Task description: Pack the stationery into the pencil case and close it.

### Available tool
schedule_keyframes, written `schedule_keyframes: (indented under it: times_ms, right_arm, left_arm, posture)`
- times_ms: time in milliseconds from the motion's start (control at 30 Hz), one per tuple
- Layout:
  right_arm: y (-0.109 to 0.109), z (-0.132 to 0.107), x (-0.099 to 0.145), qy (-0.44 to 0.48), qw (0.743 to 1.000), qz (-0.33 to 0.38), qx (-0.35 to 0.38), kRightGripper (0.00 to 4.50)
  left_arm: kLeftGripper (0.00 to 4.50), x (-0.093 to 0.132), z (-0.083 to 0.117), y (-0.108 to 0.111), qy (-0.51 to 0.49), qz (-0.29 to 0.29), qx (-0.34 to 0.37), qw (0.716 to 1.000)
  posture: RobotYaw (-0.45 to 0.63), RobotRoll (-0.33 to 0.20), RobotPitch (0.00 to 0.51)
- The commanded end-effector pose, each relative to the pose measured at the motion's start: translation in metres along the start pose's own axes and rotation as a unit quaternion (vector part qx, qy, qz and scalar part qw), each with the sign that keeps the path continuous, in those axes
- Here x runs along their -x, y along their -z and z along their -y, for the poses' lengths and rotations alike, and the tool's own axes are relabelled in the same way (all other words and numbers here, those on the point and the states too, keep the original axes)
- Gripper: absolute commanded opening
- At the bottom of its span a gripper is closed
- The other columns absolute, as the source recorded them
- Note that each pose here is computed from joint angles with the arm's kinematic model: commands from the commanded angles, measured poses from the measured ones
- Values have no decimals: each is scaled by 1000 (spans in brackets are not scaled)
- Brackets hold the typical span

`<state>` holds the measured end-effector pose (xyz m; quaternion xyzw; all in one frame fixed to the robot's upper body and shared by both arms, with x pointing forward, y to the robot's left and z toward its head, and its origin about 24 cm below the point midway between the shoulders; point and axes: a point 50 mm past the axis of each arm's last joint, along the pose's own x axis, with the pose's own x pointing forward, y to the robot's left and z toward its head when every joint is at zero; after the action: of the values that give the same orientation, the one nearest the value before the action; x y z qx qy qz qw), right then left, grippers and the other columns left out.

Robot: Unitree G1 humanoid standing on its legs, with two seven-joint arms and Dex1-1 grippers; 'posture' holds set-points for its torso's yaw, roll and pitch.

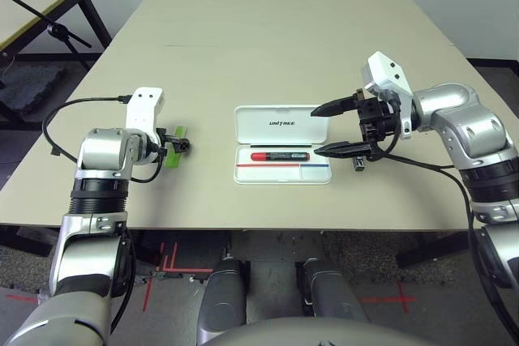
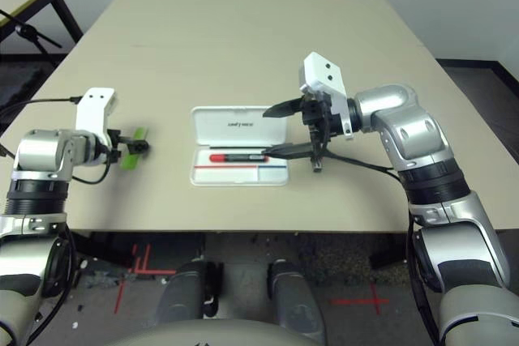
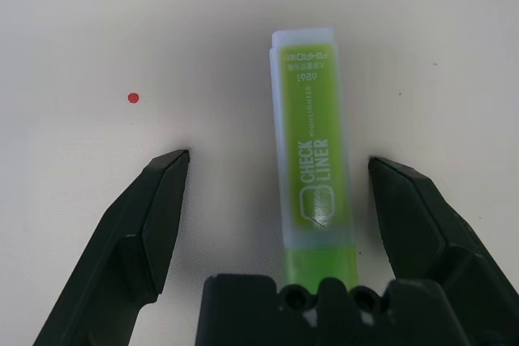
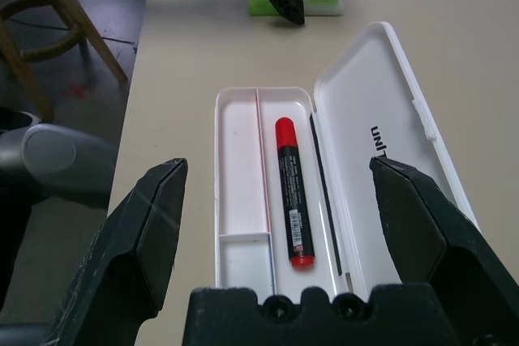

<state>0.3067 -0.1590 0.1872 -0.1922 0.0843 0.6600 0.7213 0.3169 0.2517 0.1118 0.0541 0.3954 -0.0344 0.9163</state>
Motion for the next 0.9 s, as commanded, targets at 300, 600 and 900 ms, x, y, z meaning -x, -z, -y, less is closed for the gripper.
schedule_keyframes:
  times_ms: [300,600,900]
  right_arm:
    - [6,0,-2,6,1000,-11,-3,4500]
    - [7,2,-3,8,1000,-12,-1,4500]
    - [9,1,-3,10,1000,-17,-2,4500]
  left_arm:
    - [1990,-10,7,16,25,-35,-2,999]
    - [1075,-3,0,8,24,-25,-8,999]
    - [1075,12,-4,-11,44,21,-40,998]
  posture:
    - [4,0,77]
    - [6,0,77]
    - [5,0,80]
